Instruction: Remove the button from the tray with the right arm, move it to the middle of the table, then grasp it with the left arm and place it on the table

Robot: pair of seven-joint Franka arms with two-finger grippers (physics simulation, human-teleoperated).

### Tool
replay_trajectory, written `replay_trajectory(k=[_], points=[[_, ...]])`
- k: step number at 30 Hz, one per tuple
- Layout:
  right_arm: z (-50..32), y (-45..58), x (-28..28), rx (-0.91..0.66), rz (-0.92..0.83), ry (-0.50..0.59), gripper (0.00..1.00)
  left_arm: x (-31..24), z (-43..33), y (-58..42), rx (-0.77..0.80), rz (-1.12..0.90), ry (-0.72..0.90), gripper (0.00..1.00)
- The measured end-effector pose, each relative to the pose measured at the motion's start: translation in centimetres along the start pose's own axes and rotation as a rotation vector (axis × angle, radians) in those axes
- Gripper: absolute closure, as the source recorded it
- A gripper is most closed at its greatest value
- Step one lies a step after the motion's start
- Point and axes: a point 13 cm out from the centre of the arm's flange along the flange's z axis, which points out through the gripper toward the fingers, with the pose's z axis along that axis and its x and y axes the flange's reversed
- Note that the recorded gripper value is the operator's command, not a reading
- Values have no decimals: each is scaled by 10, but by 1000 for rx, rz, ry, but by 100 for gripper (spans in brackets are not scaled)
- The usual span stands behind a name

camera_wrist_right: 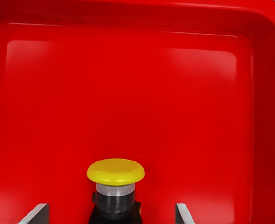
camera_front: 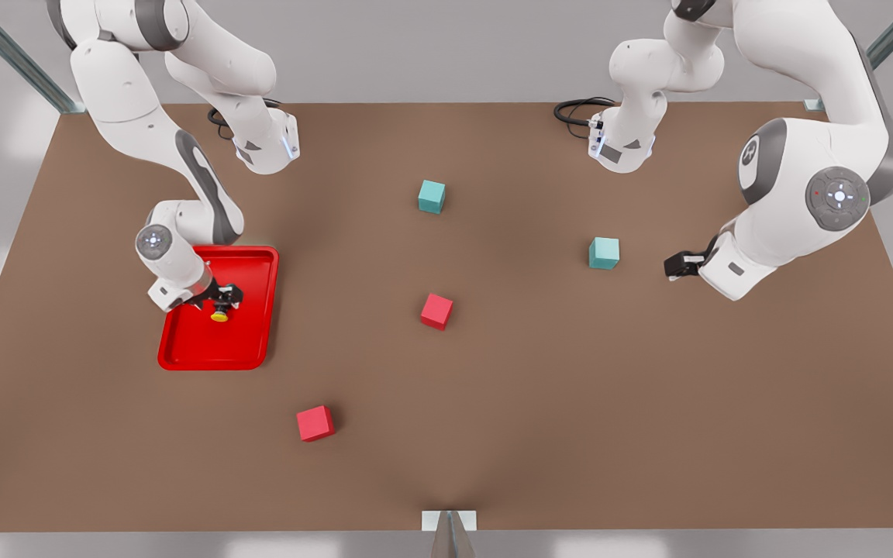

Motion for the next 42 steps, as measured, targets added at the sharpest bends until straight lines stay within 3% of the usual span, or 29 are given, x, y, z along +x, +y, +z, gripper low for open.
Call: replay_trajectory(k=[5,8,9,11,13,17,20,23,30,34,38,41,42], points=[[11,-5,24,-6,14,27,3,0,0,1,0,-3,0,0],[13,-7,30,-7,17,33,32,-1,0,1,0,-4,-1,0],[13,-7,31,-8,16,33,47,-1,0,1,1,-4,-1,0],[14,-6,32,-8,14,34,58,-1,0,1,1,-4,-1,0],[14,-6,31,-7,12,32,60,-1,0,1,1,-5,-1,0],[-7,-1,17,1,-10,1,61,-2,1,2,1,-6,-1,0],[-103,26,-62,31,-82,-117,61,-2,1,3,1,-8,-2,0],[-182,100,-116,19,-186,-148,61,-3,2,3,1,-8,-2,0],[-192,380,-84,-184,-384,24,60,-4,4,3,2,-8,-2,0],[-188,521,-62,-275,-362,80,60,-5,4,3,2,-9,-3,0],[-168,630,-56,-277,-243,65,59,-6,4,3,3,-9,-6,0],[-124,680,-51,-239,-124,44,52,-6,4,2,3,-8,-7,0],[-105,688,-48,-222,-81,44,19,-7,5,2,2,-8,-5,0]])
